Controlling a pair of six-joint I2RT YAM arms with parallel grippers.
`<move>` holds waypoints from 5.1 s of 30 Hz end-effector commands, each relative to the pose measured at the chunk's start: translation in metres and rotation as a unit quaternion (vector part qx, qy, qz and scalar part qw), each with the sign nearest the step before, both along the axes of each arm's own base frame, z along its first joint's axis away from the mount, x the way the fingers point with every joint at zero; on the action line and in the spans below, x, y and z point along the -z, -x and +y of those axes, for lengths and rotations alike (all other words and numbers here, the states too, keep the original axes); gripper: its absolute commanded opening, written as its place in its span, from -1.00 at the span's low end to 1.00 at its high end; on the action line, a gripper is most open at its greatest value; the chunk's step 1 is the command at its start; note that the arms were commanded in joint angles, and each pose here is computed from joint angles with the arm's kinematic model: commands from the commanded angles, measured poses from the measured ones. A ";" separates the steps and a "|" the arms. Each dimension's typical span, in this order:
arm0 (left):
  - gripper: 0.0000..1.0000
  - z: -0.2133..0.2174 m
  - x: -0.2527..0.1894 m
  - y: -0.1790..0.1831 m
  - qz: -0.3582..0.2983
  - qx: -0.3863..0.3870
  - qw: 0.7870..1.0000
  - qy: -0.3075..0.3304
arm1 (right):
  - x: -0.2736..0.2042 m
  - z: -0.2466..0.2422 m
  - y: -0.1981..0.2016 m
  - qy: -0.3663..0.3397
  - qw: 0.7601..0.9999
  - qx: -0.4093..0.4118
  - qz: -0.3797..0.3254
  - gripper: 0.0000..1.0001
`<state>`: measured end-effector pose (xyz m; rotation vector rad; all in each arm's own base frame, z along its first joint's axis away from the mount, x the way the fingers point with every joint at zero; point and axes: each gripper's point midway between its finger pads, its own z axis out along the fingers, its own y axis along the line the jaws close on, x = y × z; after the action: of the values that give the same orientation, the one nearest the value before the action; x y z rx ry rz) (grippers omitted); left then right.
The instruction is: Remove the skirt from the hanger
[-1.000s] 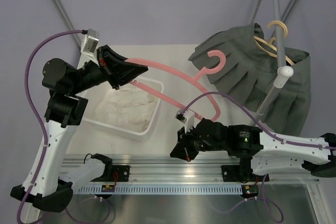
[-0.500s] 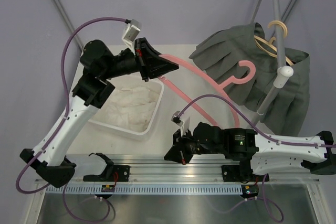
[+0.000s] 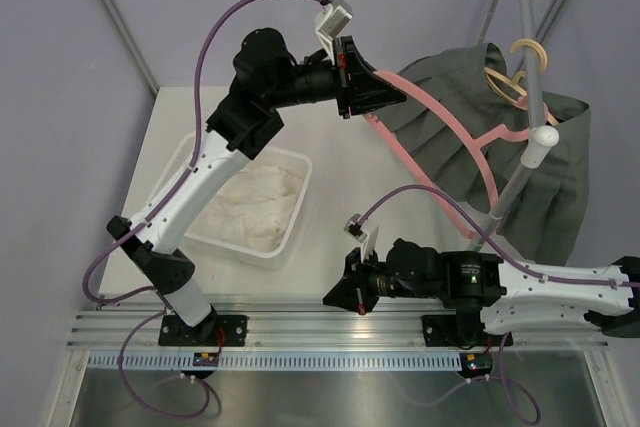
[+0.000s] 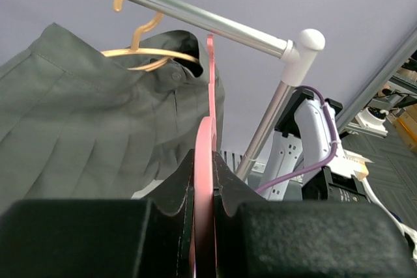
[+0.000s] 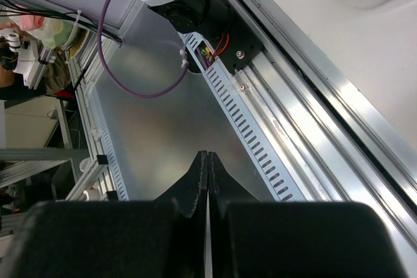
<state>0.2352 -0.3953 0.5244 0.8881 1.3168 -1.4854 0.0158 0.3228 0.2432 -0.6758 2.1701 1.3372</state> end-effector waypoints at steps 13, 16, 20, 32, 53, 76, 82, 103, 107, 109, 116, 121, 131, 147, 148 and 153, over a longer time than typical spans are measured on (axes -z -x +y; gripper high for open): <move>-1.00 -0.024 -0.057 0.005 -0.023 0.044 0.996 0.077 | -0.012 0.004 -0.005 -0.032 0.999 0.019 -0.008 -1.00; -1.00 -0.024 -0.064 0.004 -0.036 0.049 0.994 0.092 | -0.010 0.004 -0.006 -0.030 0.999 0.021 -0.006 -1.00; -1.00 -0.020 -0.068 0.005 -0.043 0.045 0.994 0.095 | -0.007 0.004 -0.005 -0.031 0.999 0.020 -0.001 -1.00; -1.00 0.003 -0.058 0.002 -0.045 0.025 0.994 0.095 | -0.008 -0.004 -0.005 -0.035 0.999 0.026 0.002 -1.00; -1.00 0.020 -0.038 -0.006 -0.031 0.028 0.994 0.103 | -0.014 -0.020 -0.009 -0.046 0.998 0.046 0.005 -1.00; 0.74 0.028 0.032 -0.009 -0.004 -0.008 1.000 0.027 | -0.034 -0.039 -0.022 -0.042 0.996 0.082 -0.014 -0.77; 0.98 0.042 0.046 -0.019 -0.044 -0.070 0.996 -0.037 | -0.029 -0.048 -0.022 -0.034 0.995 0.088 -0.008 -0.35; 0.98 -0.024 0.045 -0.130 -0.166 -0.044 0.984 -0.039 | -0.022 -0.039 -0.008 -0.062 0.996 0.058 0.016 -0.35; 0.98 -0.056 0.065 -0.141 -0.153 -0.038 0.987 -0.024 | -0.015 -0.040 -0.009 -0.061 0.996 0.063 0.025 -0.42; 0.98 -0.063 0.066 -0.141 -0.150 -0.034 0.988 -0.005 | -0.014 -0.042 -0.008 -0.063 0.995 0.065 0.029 -0.42; 0.98 -0.069 0.063 -0.135 -0.124 -0.020 0.992 0.016 | -0.010 -0.045 -0.010 -0.065 0.995 0.074 0.032 -0.42; 0.98 -0.062 0.050 -0.130 -0.067 -0.036 0.997 0.025 | -0.009 -0.039 -0.010 -0.066 0.995 0.069 0.029 -0.43; 0.98 -0.075 0.024 -0.087 -0.034 -0.061 0.997 0.024 | -0.003 -0.030 -0.008 -0.058 0.996 0.062 0.033 -0.45; 0.98 -0.103 0.062 -0.062 -0.075 -0.066 0.993 -0.057 | -0.002 -0.036 -0.007 -0.067 0.995 0.064 0.037 -0.48; 0.98 -0.103 0.063 -0.063 -0.077 -0.067 0.993 -0.060 | 0.000 -0.036 -0.007 -0.067 0.995 0.064 0.039 -0.49; 0.97 -0.116 0.074 -0.071 -0.077 -0.059 0.993 -0.066 | 0.001 -0.039 -0.008 -0.068 0.994 0.069 0.041 -0.50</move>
<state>0.2991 -0.5095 0.4351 0.9774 1.4056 -1.2613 0.0241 0.2813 0.2325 -0.4479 2.1534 1.3992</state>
